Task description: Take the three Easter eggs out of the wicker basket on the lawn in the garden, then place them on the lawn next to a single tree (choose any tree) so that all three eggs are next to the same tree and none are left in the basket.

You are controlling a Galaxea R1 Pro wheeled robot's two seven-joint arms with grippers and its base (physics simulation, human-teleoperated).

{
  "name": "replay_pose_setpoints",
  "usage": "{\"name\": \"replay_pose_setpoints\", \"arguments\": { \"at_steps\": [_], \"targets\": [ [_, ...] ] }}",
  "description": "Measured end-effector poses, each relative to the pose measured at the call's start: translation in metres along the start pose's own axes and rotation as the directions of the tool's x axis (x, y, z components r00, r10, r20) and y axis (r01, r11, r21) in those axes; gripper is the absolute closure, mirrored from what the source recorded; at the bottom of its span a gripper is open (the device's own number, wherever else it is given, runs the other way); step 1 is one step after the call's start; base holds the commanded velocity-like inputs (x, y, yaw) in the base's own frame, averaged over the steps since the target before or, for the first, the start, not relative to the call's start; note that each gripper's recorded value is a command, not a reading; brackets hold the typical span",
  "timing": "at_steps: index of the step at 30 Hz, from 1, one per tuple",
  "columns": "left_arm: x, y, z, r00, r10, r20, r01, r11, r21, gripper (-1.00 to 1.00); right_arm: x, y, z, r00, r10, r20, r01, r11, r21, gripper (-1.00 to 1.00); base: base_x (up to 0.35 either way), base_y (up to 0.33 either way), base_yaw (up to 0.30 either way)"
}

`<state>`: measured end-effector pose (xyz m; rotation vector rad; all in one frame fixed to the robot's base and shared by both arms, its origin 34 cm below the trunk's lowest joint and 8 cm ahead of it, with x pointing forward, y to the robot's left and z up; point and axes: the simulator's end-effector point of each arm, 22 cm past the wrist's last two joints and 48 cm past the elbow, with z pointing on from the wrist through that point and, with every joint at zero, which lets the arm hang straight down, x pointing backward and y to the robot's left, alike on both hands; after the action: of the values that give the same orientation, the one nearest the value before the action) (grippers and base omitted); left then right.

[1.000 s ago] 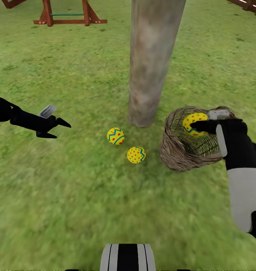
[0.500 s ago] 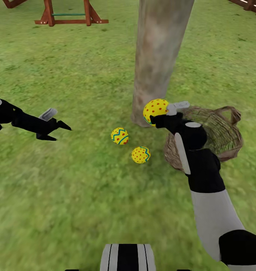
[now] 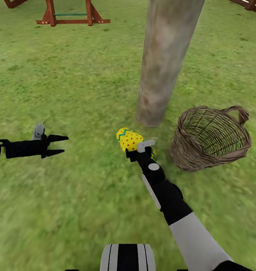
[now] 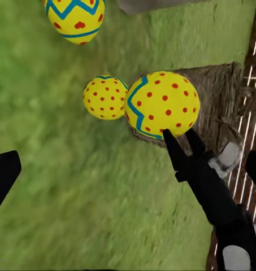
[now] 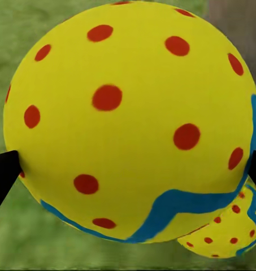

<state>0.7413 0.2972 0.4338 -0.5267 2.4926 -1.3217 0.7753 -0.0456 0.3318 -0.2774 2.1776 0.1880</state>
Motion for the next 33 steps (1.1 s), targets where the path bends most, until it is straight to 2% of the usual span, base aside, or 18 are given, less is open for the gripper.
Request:
{"name": "replay_pose_setpoints", "arguments": {
  "at_steps": [2,4,6,8,9,11,15,19,24,33],
  "targets": [
    [0.024,0.026,0.005,0.999,0.016,0.046,-0.017,1.0,0.026,-1.0,0.039,0.011,0.005,1.0,0.004,-0.005,-0.004,1.0,-0.016,1.0,0.0,0.0,0.0],
    [0.055,0.05,0.004,0.999,0.017,0.038,-0.018,0.999,0.042,-1.0,0.071,0.028,0.003,1.0,-0.001,0.009,0.002,0.999,-0.044,1.0,0.0,0.0,0.0],
    [0.077,0.062,0.004,0.999,0.023,0.025,-0.025,0.998,0.059,-1.0,0.1,0.04,0.001,1.0,-0.022,-0.019,0.021,0.998,-0.067,1.0,0.0,0.0,0.0],
    [0.077,0.071,0.0,0.995,0.063,0.075,-0.068,0.996,0.056,-1.0,0.121,0.052,-0.001,0.998,-0.047,-0.038,0.043,0.995,-0.092,1.0,0.023,0.016,0.0],
    [0.077,0.074,-0.004,0.994,0.069,0.083,-0.074,0.996,0.054,-1.0,0.124,0.056,-0.001,0.998,-0.054,-0.032,0.05,0.994,-0.1,1.0,0.145,0.093,0.0],
    [0.097,0.091,-0.009,0.997,0.058,0.046,-0.06,0.998,0.027,-1.0,0.128,0.057,-0.002,0.998,-0.057,-0.03,0.053,0.993,-0.102,1.0,0.226,0.114,0.0],
    [0.109,0.098,-0.01,0.999,0.048,0.021,-0.049,0.999,0.017,-1.0,0.128,0.057,-0.002,0.998,-0.054,-0.024,0.052,0.994,-0.1,1.0,0.053,0.022,0.0],
    [0.119,0.092,-0.007,0.999,0.037,0.002,-0.037,0.999,0.032,-1.0,0.139,0.06,-0.007,0.998,-0.049,-0.039,0.045,0.994,-0.104,1.0,0.13,0.001,0.0],
    [0.117,0.091,-0.006,1.0,0.015,0.012,-0.015,0.999,0.033,-1.0,0.169,0.061,-0.011,0.996,-0.052,-0.075,0.043,0.993,-0.109,1.0,0.145,0.0,0.0],
    [0.117,0.091,-0.007,1.0,0.003,0.017,-0.004,0.999,0.034,-1.0,0.173,0.061,-0.012,0.995,-0.054,-0.08,0.045,0.993,-0.112,1.0,0.288,0.0,0.0]
  ]
}}
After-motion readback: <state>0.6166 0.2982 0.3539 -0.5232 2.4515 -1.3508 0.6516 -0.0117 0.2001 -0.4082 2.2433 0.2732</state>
